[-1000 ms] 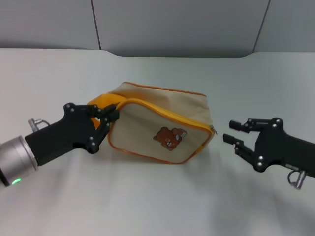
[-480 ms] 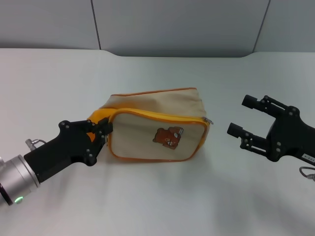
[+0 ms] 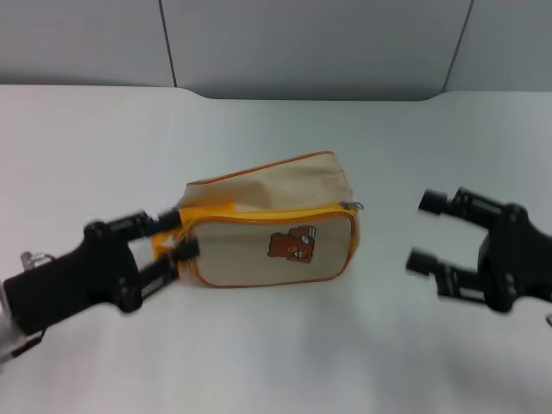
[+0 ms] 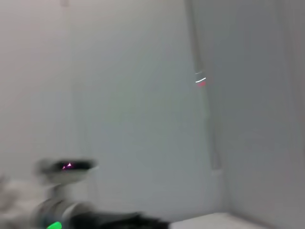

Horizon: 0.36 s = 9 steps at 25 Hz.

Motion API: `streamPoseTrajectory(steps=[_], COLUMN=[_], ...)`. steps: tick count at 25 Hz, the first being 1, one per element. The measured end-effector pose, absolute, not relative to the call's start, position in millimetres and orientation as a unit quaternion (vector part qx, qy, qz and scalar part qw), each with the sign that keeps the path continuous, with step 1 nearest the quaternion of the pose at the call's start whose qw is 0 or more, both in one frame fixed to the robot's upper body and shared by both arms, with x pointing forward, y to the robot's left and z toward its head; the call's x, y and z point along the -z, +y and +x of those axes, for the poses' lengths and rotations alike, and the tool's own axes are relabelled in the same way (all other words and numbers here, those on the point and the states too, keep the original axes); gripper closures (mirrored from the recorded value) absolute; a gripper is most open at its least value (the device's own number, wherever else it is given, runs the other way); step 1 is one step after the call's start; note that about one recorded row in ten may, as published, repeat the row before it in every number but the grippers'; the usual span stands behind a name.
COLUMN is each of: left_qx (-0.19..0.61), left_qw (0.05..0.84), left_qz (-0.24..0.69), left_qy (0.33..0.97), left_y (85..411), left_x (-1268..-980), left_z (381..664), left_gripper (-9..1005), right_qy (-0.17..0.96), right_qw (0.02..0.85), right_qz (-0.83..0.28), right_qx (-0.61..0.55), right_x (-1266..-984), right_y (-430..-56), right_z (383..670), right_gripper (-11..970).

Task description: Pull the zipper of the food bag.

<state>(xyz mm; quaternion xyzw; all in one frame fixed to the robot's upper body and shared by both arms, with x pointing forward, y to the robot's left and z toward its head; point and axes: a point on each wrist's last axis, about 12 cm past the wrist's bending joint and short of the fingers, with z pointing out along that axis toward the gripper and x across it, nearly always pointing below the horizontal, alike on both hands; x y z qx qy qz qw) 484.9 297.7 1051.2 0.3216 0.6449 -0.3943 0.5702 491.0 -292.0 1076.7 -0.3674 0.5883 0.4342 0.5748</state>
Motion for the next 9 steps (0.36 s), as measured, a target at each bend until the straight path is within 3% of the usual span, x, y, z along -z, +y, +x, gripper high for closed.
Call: streamPoseTrajectory(steps=[7,9], left_qx=[0.496,0.499], left_qw=[0.452,0.438], left_qz=[0.402,0.408], left_qy=[0.623,0.626], left_y=[293,290], left_x=[-1066,-1065], left_z=[475,475], left_gripper=[564,564], right_qy=[0.601,0.605], right_qw=[0.464,0.454], right_qz=[-0.437,-0.441], right_qx=[-0.483,-0.483], right_x=[-1074,-1070], right_y=[-283,-279], right_z=[485,484], right_gripper=[177,177])
